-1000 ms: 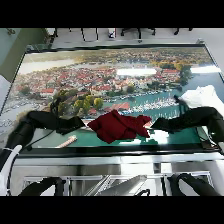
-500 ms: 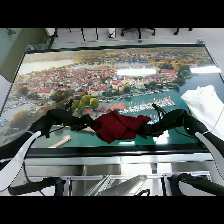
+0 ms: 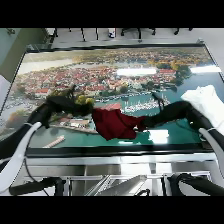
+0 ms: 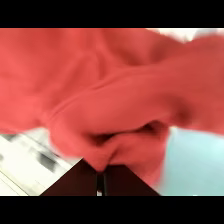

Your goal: Fold the shirts.

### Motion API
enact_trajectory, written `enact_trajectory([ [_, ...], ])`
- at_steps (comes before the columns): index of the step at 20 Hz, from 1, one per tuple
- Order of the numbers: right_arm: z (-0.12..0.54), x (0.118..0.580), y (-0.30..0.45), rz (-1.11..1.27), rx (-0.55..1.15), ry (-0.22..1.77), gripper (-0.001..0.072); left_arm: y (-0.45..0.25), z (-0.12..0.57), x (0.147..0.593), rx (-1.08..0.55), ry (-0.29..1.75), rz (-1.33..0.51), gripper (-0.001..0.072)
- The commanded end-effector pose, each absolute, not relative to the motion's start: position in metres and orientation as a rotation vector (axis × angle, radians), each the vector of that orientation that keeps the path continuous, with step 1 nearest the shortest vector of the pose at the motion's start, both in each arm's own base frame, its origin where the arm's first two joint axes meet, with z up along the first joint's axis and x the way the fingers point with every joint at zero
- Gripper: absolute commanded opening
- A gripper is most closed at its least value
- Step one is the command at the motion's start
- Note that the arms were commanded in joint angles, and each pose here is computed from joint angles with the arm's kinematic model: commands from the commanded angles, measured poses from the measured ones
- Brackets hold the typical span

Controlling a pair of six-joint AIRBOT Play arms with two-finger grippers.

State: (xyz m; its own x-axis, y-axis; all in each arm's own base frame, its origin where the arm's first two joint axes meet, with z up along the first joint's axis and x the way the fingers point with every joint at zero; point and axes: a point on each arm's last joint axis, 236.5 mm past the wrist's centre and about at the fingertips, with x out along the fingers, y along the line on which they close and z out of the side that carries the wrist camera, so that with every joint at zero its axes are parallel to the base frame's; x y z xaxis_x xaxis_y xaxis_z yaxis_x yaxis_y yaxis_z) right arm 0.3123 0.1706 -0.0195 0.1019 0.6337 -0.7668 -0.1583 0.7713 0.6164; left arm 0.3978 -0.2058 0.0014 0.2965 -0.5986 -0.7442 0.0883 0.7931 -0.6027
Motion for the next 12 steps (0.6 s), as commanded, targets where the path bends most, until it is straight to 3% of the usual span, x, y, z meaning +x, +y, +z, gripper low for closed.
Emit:
enact_trajectory([
  [1,0.122,0.347,0.163,0.704,0.332,1.048,0.0019,-0.182,0.196,0.414,-0.452,0.757,-0.568,0.0011],
  [3,0.247,0.348,0.157,0.725,0.214,0.73,0.0019,-0.157,0.351,0.378,-0.395,0.371,-0.583,0.0011],
  [6,0.41,0.288,0.159,0.745,0.04,0.305,0.0019,-0.137,0.52,0.264,-0.285,-0.101,-0.62,0.0011],
  [9,0.491,0.221,0.159,0.74,-0.056,0.062,0.0019,-0.134,0.578,0.179,-0.211,-0.277,-0.654,0.0011],
  [12,0.502,0.2,0.159,0.742,-0.075,0.025,0.0018,-0.125,0.587,0.16,-0.141,-0.314,-0.604,0.0012],
])
